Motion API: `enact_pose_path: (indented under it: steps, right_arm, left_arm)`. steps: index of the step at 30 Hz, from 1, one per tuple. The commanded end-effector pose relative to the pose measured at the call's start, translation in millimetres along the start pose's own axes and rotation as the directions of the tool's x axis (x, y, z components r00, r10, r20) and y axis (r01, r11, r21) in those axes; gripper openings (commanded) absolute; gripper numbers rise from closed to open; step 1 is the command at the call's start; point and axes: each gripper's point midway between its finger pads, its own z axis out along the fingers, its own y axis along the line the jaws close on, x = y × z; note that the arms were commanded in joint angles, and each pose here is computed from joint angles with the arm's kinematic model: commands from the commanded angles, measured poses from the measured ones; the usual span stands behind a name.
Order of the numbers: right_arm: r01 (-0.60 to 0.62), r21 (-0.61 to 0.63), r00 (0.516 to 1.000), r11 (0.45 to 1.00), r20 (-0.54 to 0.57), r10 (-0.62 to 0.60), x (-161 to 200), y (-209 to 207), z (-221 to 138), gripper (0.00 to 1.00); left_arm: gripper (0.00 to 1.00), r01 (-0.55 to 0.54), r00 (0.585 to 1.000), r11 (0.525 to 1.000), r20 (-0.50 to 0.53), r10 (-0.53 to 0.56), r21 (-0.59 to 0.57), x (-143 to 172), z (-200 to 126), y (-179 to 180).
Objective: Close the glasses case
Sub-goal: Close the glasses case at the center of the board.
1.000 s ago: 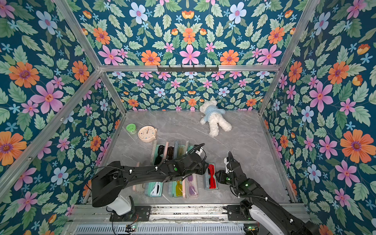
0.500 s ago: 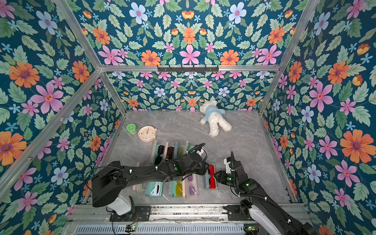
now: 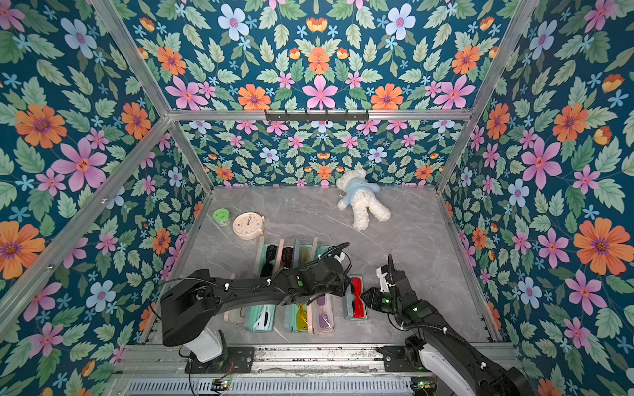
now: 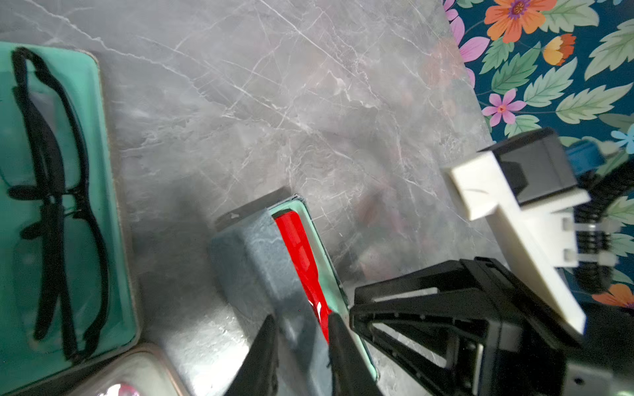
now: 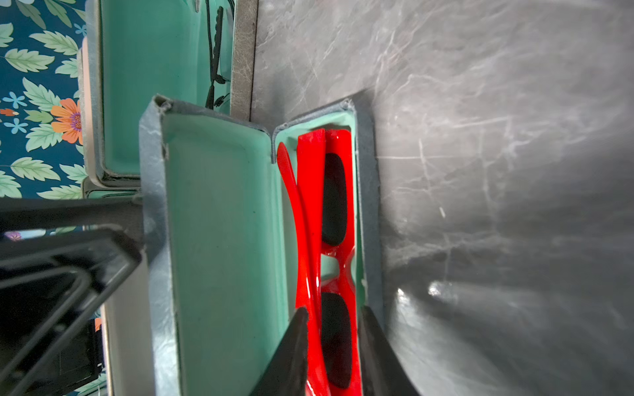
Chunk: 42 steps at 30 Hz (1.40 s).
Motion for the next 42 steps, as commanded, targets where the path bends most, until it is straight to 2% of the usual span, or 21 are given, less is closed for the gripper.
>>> enact_pose_path:
  steps: [1,42]
  right_arm:
    - [0.0,-0.007,1.0,1.0,0.012,0.0,-4,2,0,0.28]
    - [0.01,0.052,1.0,0.999,-0.004,-0.01,-4,-6,6,0.13]
  left_arm:
    - [0.26,0.012,1.0,1.0,0.007,-0.012,-0.004,0,-3,3]
    - [0.2,0.015,1.0,1.0,-0.022,-0.015,0.002,11,8,6]
